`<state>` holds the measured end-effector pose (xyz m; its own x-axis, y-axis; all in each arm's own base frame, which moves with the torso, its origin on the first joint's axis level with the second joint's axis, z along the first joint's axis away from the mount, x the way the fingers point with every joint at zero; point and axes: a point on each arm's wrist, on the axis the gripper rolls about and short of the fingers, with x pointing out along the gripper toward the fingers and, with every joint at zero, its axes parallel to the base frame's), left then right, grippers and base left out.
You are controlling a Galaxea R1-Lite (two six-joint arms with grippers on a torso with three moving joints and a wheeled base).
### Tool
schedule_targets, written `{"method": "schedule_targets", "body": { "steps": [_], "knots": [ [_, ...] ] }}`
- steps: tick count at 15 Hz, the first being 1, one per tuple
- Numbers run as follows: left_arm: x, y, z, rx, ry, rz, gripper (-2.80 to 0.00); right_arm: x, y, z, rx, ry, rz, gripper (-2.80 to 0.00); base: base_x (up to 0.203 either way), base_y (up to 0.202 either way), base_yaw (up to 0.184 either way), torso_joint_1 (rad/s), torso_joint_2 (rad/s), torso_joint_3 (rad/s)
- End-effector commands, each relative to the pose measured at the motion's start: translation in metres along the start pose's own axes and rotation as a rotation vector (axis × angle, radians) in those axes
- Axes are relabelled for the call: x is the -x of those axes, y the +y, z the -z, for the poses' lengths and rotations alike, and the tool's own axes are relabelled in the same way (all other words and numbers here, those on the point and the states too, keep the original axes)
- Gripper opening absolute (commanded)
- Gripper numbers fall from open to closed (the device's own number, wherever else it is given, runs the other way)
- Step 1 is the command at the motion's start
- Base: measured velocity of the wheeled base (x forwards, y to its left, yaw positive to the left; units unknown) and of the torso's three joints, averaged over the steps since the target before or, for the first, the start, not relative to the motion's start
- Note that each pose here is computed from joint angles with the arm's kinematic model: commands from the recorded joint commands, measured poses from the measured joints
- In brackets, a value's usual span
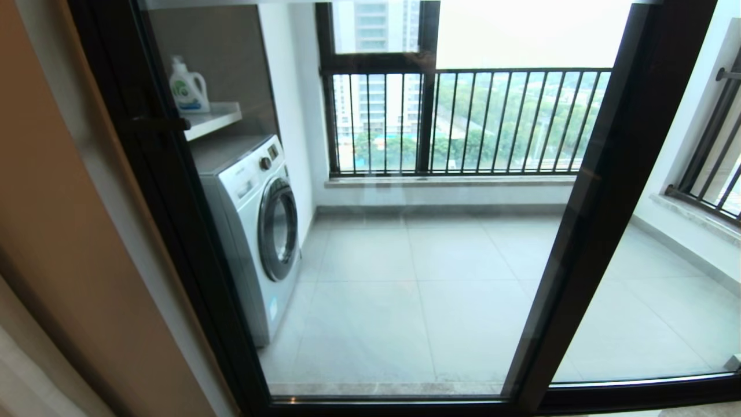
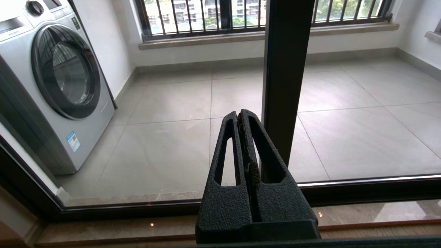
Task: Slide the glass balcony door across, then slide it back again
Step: Open the slid door
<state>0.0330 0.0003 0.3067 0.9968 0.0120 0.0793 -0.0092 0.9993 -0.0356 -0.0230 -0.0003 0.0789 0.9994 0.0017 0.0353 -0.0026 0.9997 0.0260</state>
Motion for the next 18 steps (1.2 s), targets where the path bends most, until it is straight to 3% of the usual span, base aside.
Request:
{"method": "schedule_targets", "body": {
  "steps": [1,4,9,13,18],
  "knots": [
    [-0.077,-0.001,-0.020,0.004,0.063,-0.011,-2.80,-0.001,0.000,0.003,0.000,0.012,0.000,-2.80,0.000,0.000,0.000,0.000,0.00,0.000],
    [-0.142,-0.003,-0.035,0.006,0.015,0.005,-2.80,-0.001,0.000,0.003,0.000,0.014,0.001,-2.80,0.000,0.000,0.000,0.000,0.00,0.000],
    [-0.220,-0.005,-0.024,0.013,0.072,0.136,-2.80,-0.001,0.000,0.003,0.000,0.012,0.000,-2.80,0.000,0.000,0.000,0.000,0.00,0.000],
    [-0.271,0.010,-0.019,0.009,0.080,0.097,-2.80,-0.001,0.000,0.003,0.000,0.012,0.000,-2.80,0.000,0.000,0.000,0.000,0.00,0.000],
    [-0.305,0.023,-0.014,0.006,0.076,0.068,-2.80,-0.001,0.000,0.003,0.000,0.012,0.000,-2.80,0.000,0.000,0.000,0.000,0.00,0.000]
  ]
}}
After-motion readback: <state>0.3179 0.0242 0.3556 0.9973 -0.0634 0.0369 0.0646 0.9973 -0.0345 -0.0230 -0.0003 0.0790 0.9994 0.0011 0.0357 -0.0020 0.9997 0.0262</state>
